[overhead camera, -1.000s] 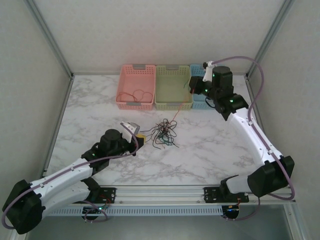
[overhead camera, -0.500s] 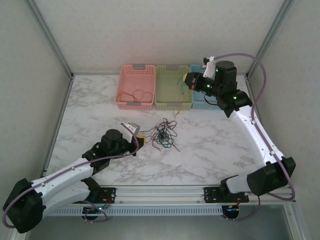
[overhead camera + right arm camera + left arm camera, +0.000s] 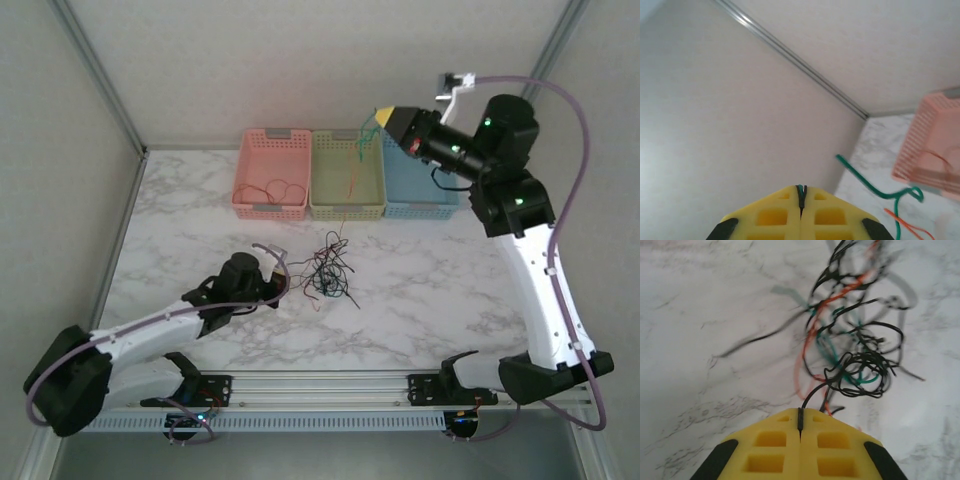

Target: Untangle the cables

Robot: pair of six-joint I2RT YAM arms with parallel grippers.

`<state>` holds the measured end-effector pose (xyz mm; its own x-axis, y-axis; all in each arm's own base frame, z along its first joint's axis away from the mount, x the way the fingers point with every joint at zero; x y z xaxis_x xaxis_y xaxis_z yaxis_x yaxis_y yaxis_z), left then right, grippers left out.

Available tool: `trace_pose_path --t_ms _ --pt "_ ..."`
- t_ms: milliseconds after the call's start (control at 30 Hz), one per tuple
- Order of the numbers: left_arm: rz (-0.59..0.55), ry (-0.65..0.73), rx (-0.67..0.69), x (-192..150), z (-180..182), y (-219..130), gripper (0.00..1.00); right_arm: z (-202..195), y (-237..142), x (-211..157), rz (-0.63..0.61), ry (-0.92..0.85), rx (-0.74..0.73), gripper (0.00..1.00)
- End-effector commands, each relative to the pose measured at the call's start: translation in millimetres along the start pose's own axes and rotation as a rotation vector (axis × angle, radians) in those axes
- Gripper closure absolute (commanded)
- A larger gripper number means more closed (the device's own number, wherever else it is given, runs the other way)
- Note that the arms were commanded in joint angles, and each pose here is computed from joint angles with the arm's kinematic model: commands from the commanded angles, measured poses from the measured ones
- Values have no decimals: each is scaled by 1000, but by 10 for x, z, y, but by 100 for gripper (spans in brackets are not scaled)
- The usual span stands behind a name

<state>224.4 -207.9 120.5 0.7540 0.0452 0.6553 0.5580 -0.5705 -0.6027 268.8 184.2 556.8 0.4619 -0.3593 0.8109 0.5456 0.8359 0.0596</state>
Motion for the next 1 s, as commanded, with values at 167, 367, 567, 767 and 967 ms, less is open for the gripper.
trace_pose_path --t_ms 167,367,567,767,967 --pt "9 -74 134 20 183 194 100 682 -220 630 -188 -4 173 100" --pt "41 -94 154 -31 218 276 100 728 -294 761 -258 -57 131 100" --pt "-47 -62 -11 302 -140 80 89 95 -107 311 -184 52 -12 100" --pt "-113 -6 -137 613 -467 -187 50 -315 3 -99 -128 169 -52 100" --pt "-172 26 -312 757 -754 -442 35 -500 10 -290 -107 212 -90 100"
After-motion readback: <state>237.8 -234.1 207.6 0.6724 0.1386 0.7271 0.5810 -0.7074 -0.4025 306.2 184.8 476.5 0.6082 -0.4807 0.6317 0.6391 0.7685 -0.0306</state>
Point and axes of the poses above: each hand's point on the last joint's axis, 136 mm out from that joint toward the fingers, its own y axis out along the fingers, its own z axis along the line the jaws close on, x = y × z, the point moved 4 cm from there along -y, back along the fingers, and after that the axes turned 14 degrees about -y, right-handed, at the moved point
